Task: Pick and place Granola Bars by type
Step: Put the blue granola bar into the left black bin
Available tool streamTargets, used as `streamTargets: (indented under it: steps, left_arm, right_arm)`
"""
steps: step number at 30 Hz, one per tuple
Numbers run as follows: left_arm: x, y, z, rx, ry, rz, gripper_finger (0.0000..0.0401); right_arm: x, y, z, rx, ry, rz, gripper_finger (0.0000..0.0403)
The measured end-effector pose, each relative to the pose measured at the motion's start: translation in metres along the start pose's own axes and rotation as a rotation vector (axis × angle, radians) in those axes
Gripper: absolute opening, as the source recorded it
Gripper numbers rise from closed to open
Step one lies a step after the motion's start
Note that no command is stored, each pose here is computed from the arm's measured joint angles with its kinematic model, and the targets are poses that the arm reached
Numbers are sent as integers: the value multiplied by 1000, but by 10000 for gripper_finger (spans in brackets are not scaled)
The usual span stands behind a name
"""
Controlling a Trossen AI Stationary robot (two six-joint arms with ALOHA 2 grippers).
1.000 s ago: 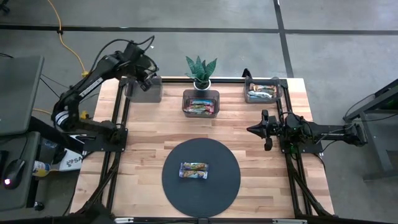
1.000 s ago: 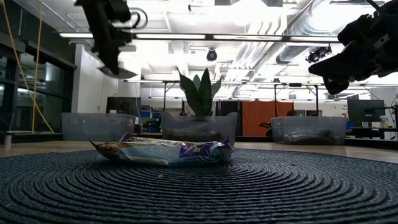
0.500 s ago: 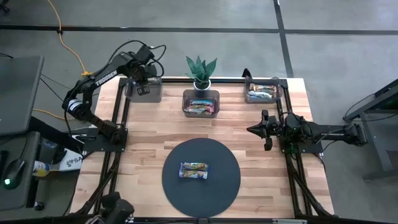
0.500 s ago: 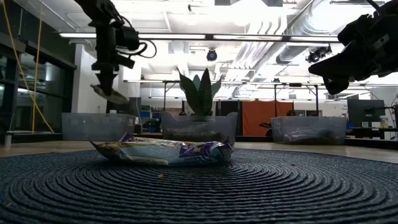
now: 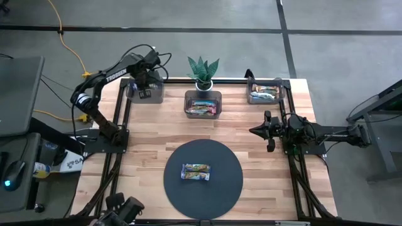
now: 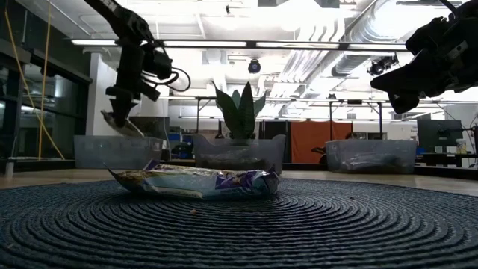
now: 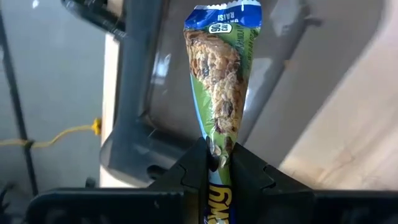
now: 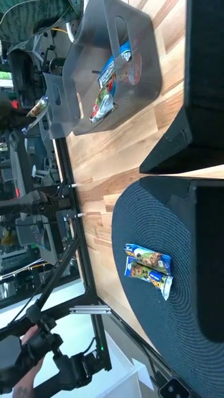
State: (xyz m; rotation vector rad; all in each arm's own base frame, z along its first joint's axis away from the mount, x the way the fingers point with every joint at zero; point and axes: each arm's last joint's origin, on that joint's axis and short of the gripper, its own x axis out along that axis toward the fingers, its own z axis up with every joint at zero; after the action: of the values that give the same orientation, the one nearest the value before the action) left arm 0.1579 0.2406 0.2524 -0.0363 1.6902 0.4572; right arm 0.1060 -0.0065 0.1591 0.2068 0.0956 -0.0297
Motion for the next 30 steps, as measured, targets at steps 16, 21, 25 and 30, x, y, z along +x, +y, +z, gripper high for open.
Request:
streamTargets:
  steps: [16,21,25,30]
  left_arm:
    - [6,-8,19,24,-47,-20,43]
    - [20,-10,26,-3,-5,-45,43]
    - [29,-11,29,-22,29,-66,43]
    - [34,-12,30,-17,51,-98,44]
  right_arm:
    - [0,0,0,0,0,0,0]
    - [0,0,0,0,0,0,0]
    - [0,0,0,0,0,0,0]
    - [0,0,0,0,0,0,0]
